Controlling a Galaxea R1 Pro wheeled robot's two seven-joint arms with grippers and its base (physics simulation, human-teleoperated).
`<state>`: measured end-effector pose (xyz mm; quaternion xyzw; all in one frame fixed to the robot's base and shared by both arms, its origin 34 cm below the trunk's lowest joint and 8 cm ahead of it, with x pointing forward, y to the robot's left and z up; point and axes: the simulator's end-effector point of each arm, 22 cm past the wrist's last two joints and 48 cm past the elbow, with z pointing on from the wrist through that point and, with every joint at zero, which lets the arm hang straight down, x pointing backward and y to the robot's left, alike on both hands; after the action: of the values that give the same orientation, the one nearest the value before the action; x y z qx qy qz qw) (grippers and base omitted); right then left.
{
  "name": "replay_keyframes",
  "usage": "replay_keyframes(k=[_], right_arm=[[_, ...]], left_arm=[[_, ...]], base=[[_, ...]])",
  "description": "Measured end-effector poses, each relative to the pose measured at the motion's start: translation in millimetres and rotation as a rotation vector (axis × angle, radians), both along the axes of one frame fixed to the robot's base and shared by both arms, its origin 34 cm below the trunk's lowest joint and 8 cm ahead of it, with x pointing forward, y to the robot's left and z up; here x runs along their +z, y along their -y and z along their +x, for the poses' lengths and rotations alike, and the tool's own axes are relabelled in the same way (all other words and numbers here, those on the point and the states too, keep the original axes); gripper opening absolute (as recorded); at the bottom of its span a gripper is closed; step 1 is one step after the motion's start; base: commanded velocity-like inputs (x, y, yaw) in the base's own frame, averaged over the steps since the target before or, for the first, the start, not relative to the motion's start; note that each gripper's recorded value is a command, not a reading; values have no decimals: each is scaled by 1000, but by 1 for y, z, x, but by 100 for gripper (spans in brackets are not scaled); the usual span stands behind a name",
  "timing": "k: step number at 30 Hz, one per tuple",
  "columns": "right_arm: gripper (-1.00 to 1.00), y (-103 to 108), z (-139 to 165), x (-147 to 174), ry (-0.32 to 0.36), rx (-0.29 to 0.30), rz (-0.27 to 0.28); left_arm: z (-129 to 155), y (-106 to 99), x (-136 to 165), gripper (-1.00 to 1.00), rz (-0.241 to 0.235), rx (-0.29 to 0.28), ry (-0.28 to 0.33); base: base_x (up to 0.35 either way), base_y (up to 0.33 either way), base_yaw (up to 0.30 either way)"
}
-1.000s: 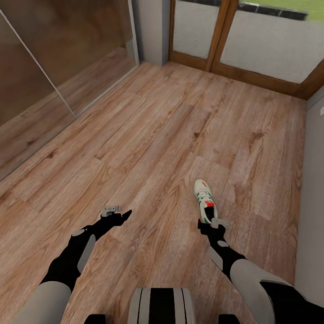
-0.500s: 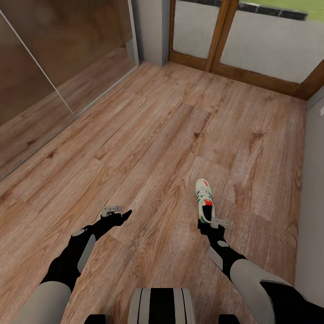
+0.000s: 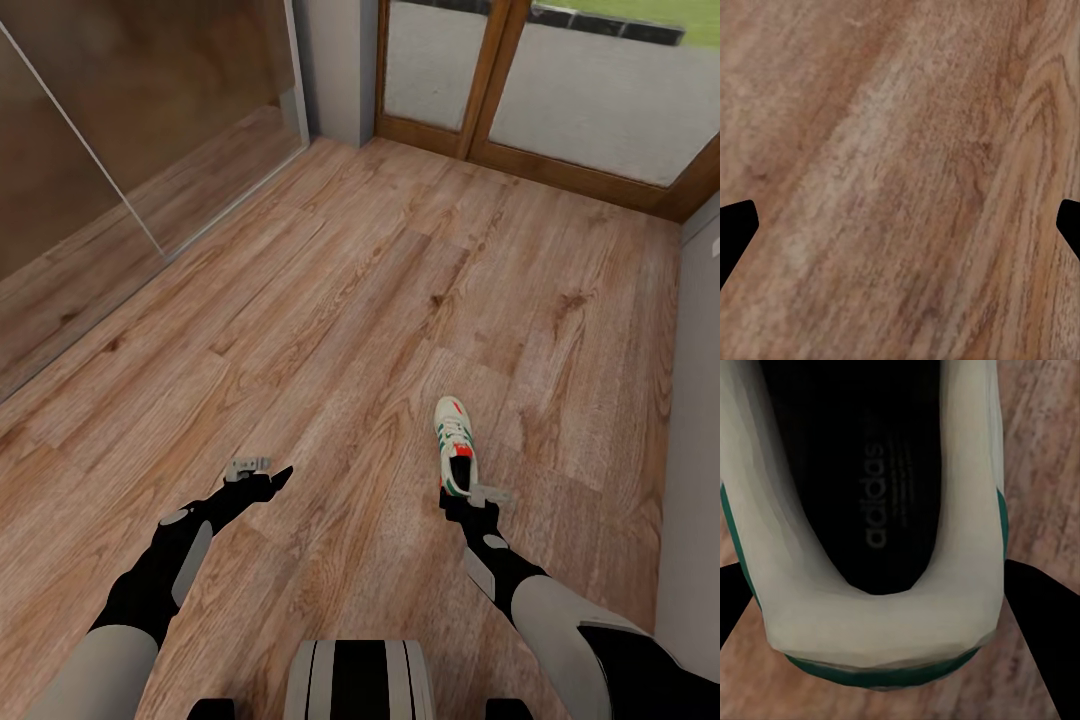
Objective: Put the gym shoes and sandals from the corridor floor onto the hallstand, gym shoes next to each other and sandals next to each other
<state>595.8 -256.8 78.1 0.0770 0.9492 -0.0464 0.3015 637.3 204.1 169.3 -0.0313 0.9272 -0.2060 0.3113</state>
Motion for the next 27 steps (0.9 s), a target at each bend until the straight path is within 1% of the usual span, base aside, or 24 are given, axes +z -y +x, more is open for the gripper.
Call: replay_keyframes(k=[12, 27], right_arm=[[-100, 0, 0, 0, 0, -1, 1], [-100, 1, 27, 35, 66, -11, 1]], left_arm=[[0, 0, 0, 100, 0, 0, 0], [19, 0, 36, 100, 0, 1, 60]], base=[[0, 0, 0], [0, 0, 0]])
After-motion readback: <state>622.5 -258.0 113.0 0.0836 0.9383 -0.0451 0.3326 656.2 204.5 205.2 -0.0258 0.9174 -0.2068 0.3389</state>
